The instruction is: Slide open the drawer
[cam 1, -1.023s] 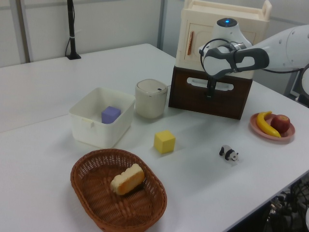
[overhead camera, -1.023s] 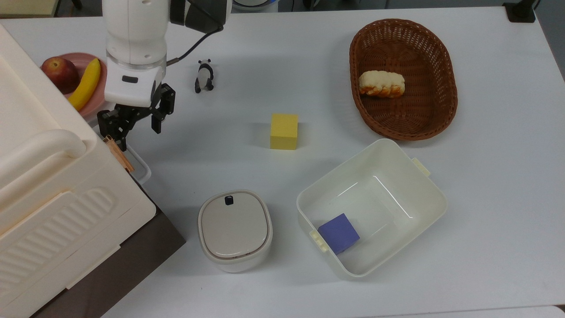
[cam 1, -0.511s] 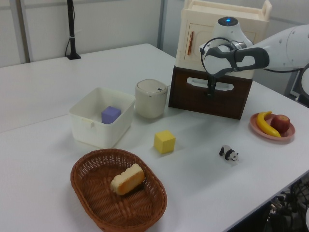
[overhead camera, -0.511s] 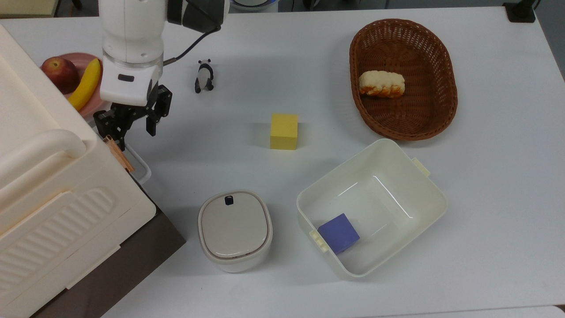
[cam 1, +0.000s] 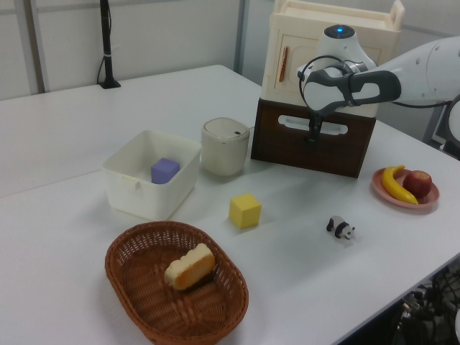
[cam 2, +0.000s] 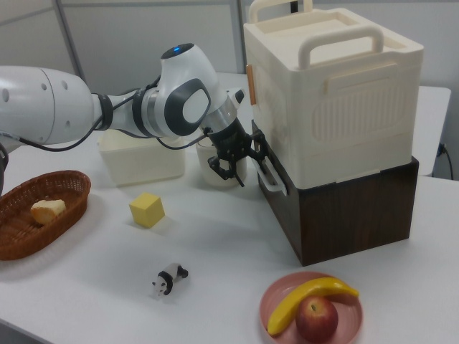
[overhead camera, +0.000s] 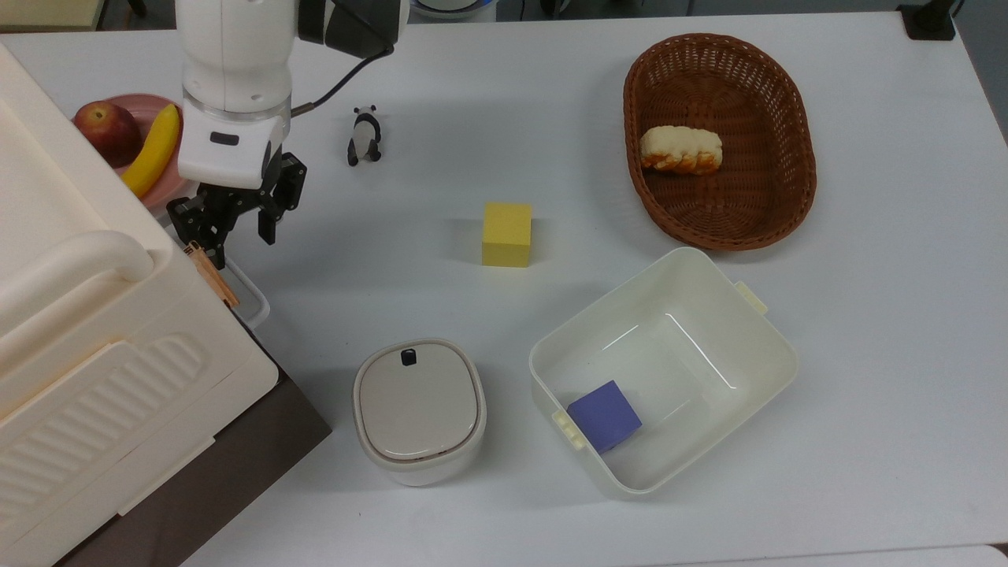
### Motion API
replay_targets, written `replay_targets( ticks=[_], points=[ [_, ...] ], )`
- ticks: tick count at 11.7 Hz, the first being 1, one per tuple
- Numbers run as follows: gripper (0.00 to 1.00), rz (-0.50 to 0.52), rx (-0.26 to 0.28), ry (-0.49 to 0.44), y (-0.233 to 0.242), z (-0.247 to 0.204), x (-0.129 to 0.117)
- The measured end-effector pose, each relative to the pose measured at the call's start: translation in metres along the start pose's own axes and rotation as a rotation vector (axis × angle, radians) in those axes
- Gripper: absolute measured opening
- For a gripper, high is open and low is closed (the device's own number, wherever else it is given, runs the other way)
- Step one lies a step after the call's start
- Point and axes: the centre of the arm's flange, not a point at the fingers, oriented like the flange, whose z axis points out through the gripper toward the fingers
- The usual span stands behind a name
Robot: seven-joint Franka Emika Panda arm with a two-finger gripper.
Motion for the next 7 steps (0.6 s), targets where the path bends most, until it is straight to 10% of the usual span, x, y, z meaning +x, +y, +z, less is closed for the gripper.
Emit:
replay_targets(
  ticks=[7],
  points=[
    [0.57, 0.002, -0.003, 0.001, 0.0013, -0.0010, -0.0004]
  ],
)
